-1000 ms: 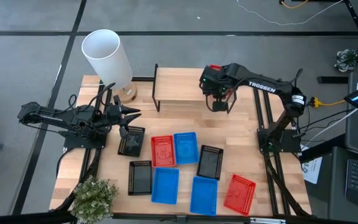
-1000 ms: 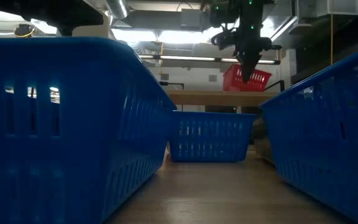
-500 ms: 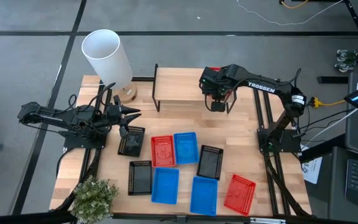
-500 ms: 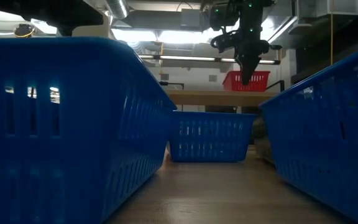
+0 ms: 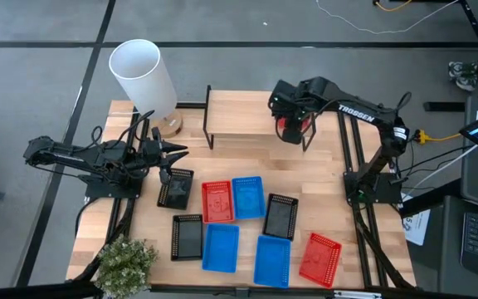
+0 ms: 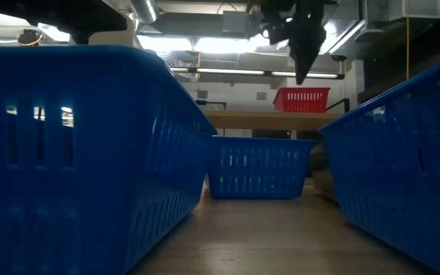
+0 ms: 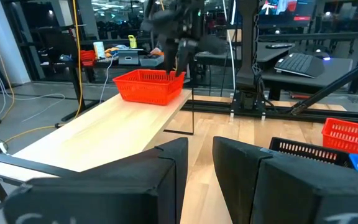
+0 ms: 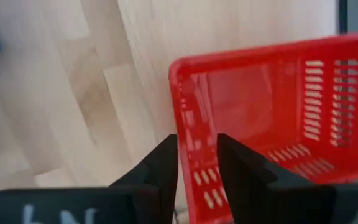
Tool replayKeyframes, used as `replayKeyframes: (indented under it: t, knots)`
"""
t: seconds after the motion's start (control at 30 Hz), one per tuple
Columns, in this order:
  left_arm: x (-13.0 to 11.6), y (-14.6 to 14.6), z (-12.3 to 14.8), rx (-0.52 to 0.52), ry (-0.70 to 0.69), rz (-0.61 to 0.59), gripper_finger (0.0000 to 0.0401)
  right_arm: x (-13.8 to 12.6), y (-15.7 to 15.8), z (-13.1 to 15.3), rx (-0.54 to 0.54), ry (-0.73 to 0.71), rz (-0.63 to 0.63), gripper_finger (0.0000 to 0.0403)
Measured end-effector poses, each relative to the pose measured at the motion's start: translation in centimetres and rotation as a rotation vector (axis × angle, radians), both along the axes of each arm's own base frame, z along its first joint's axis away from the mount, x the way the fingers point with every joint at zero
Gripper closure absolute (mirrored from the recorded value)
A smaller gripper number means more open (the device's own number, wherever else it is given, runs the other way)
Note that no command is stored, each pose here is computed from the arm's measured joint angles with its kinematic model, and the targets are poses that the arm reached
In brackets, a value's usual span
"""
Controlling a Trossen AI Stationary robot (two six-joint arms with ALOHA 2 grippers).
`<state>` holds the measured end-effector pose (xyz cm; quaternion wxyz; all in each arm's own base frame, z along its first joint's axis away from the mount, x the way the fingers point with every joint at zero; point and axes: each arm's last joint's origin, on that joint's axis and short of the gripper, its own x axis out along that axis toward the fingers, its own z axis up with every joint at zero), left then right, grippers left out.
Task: Stack baskets on shelf by color
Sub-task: Put the top right red bin on the shelf, then stack the right red bin on top of the other red bin on the shelf
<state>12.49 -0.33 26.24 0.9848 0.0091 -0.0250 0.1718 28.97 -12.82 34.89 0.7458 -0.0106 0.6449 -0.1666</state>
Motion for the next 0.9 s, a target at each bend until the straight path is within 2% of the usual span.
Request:
replayKeyframes:
  t: [0.17, 0.23, 0.33, 0.43, 0.5, 0.57, 0.77, 0.9]
  knots:
    - [0.0, 0.0, 0.0, 0.000, 0.000, 0.000, 0.0332, -0.7, 1.6, 2.2, 0.170, -0.041, -0.068, 0.0291]
    - [0.0, 0.0, 0.0, 0.000, 0.000, 0.000, 0.0332, -0.6, 2.5, 3.0, 0.262, -0.120, -0.125, 0.0291]
    - [0.0, 0.0, 0.0, 0.000, 0.000, 0.000, 0.0332, -1.0, 4.7, 4.1, 0.513, -0.199, -0.175, 0.0291]
    - [0.0, 0.0, 0.0, -0.001, 0.001, 0.000, 0.0332, -1.3, 7.6, 4.5, 0.706, -0.204, -0.118, 0.0291]
    - [0.0, 0.0, 0.0, -0.001, 0.001, 0.000, 0.0332, -1.6, 9.9, 4.8, 0.723, -0.182, -0.073, 0.0291]
    - [0.0, 0.0, 0.0, -0.001, 0.001, 0.000, 0.0332, -2.1, 12.3, 4.7, 0.694, -0.140, -0.080, 0.0291]
    - [0.0, 0.0, 0.0, 0.000, 0.001, 0.000, 0.0332, -3.4, 19.7, 2.2, 0.522, 0.003, -0.247, 0.0291]
    - [0.0, 0.0, 0.0, 0.000, 0.001, 0.000, 0.0332, -4.4, 24.5, -0.6, 0.503, 0.065, -0.308, 0.0291]
